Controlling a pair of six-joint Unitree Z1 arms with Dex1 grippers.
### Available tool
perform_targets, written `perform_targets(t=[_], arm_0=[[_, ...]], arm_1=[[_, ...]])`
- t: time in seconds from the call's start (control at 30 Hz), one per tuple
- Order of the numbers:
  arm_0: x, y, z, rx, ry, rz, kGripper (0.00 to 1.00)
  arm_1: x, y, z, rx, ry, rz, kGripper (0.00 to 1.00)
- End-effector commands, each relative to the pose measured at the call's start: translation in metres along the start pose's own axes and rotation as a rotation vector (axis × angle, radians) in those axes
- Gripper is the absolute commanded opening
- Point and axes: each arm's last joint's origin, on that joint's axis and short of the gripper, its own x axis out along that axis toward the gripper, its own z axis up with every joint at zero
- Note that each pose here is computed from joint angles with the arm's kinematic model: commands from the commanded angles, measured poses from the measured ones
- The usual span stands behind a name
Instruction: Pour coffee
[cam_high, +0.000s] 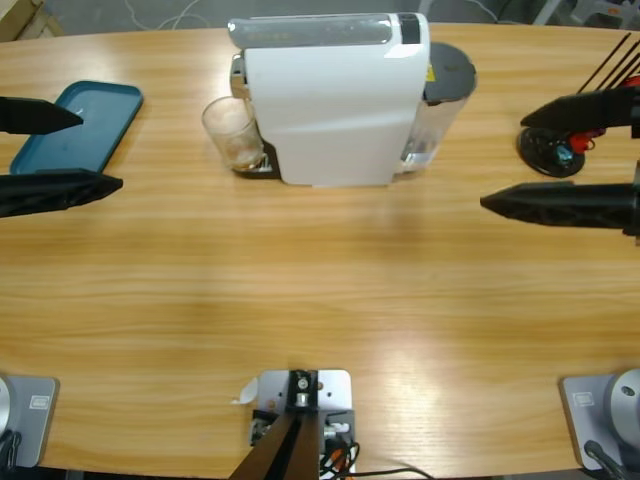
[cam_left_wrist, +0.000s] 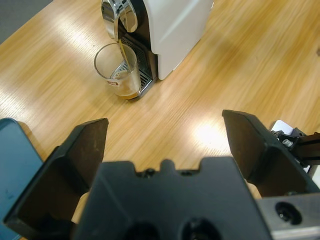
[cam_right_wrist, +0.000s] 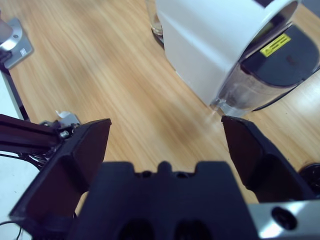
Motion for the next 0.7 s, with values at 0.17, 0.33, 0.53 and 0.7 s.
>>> perform_targets(t=[0.17, 0.33, 0.53, 0.7], arm_0=[[-0.0047, -0.0059, -0.0021, 0.005, -0.015, -0.063, 0.996], [-0.0006, -0.0047, -0.0049, 0.000, 0.009, -0.052, 0.996], [-0.0028, -0.0039, 0.0001, 0.001, -0.002, -0.040, 0.996], [-0.0020, -0.0032, -0.0001, -0.003, 0.003, -0.039, 0.996]], arm_1=[[0.0083, -0.0048, 0.0022, 0.001, -0.034, -0.015, 1.000], [0.0080, -0.0048, -0.0004, 0.009, -0.030, -0.023, 1.000], [0.0054, -0.0049, -0.0015, -0.007, -0.035, -0.046, 1.000], [0.0041, -0.0046, -0.0017, -0.008, -0.039, -0.048, 1.000]])
